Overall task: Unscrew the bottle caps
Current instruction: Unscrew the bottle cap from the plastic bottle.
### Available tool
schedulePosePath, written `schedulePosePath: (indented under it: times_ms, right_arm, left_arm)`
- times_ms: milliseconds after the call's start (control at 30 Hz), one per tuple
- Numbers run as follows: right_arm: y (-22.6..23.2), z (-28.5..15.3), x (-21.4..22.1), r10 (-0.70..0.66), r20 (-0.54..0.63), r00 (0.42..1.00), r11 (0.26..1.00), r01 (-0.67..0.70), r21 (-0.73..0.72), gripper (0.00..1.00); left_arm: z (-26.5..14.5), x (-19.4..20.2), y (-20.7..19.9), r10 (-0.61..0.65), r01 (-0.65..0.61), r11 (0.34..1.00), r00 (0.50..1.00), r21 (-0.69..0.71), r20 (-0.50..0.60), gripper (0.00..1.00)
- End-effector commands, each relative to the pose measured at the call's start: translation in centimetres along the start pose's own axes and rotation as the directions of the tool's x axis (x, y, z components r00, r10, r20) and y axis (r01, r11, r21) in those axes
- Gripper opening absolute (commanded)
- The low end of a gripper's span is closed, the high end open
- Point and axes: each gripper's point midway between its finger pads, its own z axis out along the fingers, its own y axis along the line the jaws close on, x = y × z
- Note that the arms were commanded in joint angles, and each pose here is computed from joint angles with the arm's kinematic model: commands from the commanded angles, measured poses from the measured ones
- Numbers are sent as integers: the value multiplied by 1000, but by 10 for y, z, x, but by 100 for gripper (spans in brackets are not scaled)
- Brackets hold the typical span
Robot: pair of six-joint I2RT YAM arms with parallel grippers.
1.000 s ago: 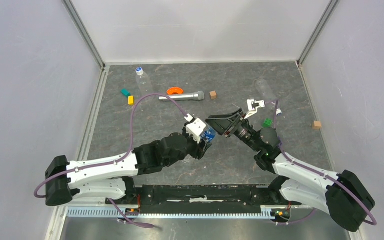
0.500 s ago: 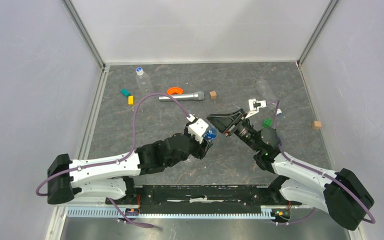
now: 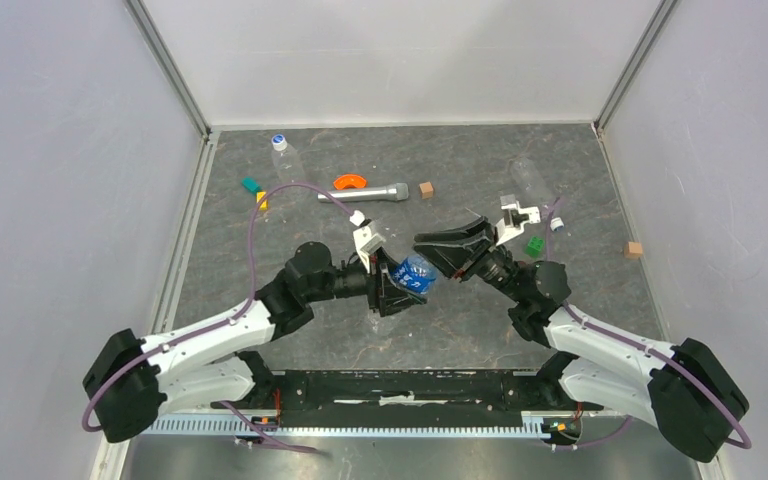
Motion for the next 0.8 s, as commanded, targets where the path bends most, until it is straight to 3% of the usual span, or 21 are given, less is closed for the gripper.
schedulePosePath:
  times_ms: [0,100,267,367,467,600,767]
  right_arm:
    - [108,-20,-43,-104,152,983,882,161,-444,0]
    - [126,-29,-45,-104,167,981,833,177,-524,0]
    - [123,-24,-45,-111,148,983,844,172,-508,2]
    - [75,-6,-44,-93,109,990,958,118,-261,53]
    - [19,-8,-44,-99,105,990,994,94,51,77]
    - [-1,-18,-52,-93,153,984,982,66,176,81]
    - [-7,-9,-44,-47,98,994,979,26,202,82]
  left_arm:
    - [-12,-56,-33,-137,81,967,965,242,224,2]
    - [-19,-63,-44,-155,72,945,957,318,243,2]
    - [-20,-66,-50,-149,58,935,960,350,238,2]
    - [-14,-54,-25,-76,41,983,979,180,190,2]
    - [-21,-39,13,76,-62,988,993,-142,93,2]
    - [-34,-35,35,154,-137,926,988,-351,19,2]
    - [-28,-28,28,221,-225,877,974,-425,-60,2]
